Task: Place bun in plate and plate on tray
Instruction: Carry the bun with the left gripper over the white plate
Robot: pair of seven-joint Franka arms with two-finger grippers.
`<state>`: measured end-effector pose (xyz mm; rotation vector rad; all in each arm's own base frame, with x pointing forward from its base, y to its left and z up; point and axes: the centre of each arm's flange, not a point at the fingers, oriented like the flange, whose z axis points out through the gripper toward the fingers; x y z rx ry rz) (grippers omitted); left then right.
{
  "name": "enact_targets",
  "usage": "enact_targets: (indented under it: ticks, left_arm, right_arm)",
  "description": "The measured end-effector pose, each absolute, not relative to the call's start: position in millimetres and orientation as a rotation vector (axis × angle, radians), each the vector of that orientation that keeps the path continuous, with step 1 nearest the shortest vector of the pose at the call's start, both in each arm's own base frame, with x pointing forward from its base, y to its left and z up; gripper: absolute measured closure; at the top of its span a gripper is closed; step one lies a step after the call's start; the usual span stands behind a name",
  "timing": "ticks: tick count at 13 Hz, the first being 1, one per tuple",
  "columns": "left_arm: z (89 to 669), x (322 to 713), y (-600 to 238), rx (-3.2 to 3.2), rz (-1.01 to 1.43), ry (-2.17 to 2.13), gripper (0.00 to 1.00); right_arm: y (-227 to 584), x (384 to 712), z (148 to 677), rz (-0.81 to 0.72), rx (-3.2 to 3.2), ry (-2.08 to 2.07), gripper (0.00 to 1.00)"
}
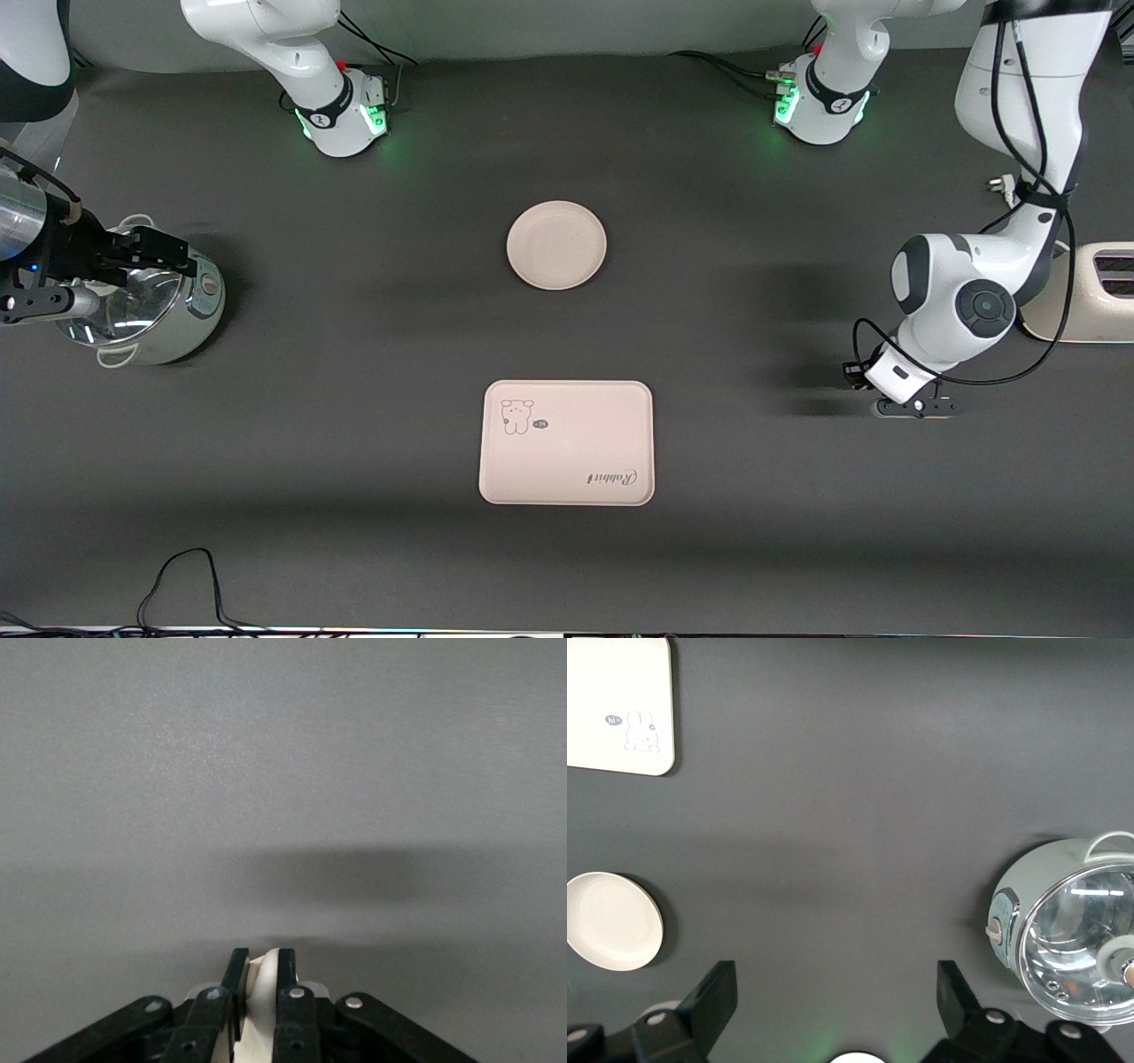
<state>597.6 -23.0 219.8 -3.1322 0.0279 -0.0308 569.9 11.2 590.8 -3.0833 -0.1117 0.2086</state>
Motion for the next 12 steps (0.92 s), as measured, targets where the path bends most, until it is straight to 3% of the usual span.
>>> enact_targets:
  ticks: [2,8,12]
  left_arm:
    - [261,599,-41,-3.139,0.014,0.071,0.83]
    - [465,574,-185,-3.266,0.072,0.195,0.87]
    - [510,519,-338,-3.346,0.035,0.041,0.86]
  right_arm:
    - [11,569,591,0.221,-3.082,-0.115,0.00]
    - [9,568,587,0.240,-3.080,-0.113,0.00]
    - [9,569,587,0.238,-3.080,-0.115,0.00]
